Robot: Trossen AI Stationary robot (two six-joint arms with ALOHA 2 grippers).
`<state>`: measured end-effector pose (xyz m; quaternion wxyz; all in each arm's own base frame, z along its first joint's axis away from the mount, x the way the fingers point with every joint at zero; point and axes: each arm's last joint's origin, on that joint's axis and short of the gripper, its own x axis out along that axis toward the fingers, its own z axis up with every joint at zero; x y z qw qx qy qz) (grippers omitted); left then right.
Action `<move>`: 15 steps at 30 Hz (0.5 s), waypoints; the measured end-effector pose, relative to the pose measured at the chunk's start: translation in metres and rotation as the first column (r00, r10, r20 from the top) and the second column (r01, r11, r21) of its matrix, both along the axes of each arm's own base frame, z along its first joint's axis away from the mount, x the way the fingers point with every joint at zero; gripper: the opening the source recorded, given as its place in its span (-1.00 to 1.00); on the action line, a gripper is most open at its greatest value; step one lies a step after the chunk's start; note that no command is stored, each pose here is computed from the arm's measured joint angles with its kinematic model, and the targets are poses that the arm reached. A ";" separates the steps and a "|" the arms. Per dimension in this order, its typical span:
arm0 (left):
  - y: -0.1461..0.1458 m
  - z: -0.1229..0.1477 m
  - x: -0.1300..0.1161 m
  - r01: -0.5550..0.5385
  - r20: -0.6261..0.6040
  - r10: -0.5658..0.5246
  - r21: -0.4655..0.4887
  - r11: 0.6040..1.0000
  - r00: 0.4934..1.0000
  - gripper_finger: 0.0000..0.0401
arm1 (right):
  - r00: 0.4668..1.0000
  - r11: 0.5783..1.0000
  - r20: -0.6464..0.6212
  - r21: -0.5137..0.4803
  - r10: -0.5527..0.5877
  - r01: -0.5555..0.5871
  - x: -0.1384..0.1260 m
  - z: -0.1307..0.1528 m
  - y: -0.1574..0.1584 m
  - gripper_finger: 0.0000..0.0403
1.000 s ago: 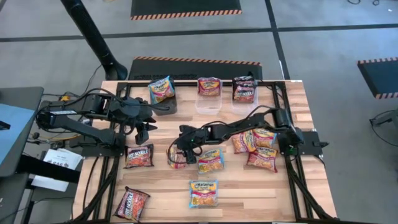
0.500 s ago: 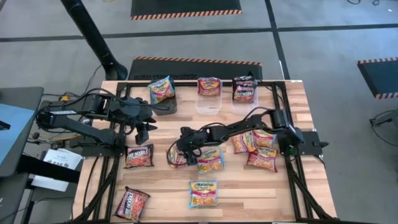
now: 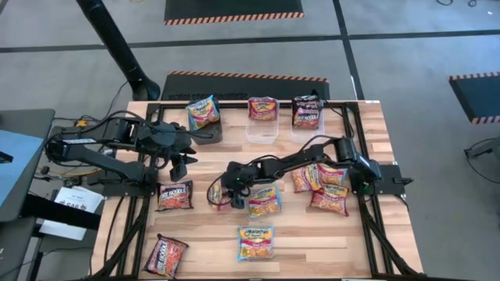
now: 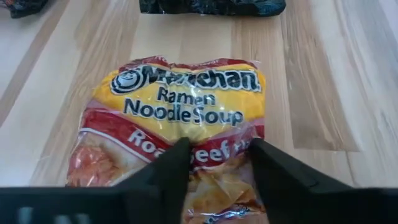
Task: Sort Maruchan noodles
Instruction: Put the red noodle pack into the left transparent bin
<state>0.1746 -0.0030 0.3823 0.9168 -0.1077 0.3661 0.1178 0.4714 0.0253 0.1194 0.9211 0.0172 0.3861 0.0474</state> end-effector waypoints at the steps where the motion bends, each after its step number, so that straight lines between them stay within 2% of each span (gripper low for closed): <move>1: 0.000 0.000 0.000 0.000 0.001 0.000 0.000 1.000 1.000 -0.39 | 1.000 1.000 -0.003 0.000 -0.001 0.001 0.000 0.000 0.000 -0.23; 7: 0.000 0.000 0.000 0.000 0.000 0.000 0.000 1.000 1.000 -0.39 | 1.000 1.000 -0.009 0.001 -0.001 0.001 -0.001 -0.001 0.001 -0.86; 15: 0.000 0.000 0.000 0.000 0.000 0.000 0.000 1.000 1.000 -0.39 | 1.000 1.000 -0.008 0.010 -0.025 0.025 0.001 0.009 0.001 -0.90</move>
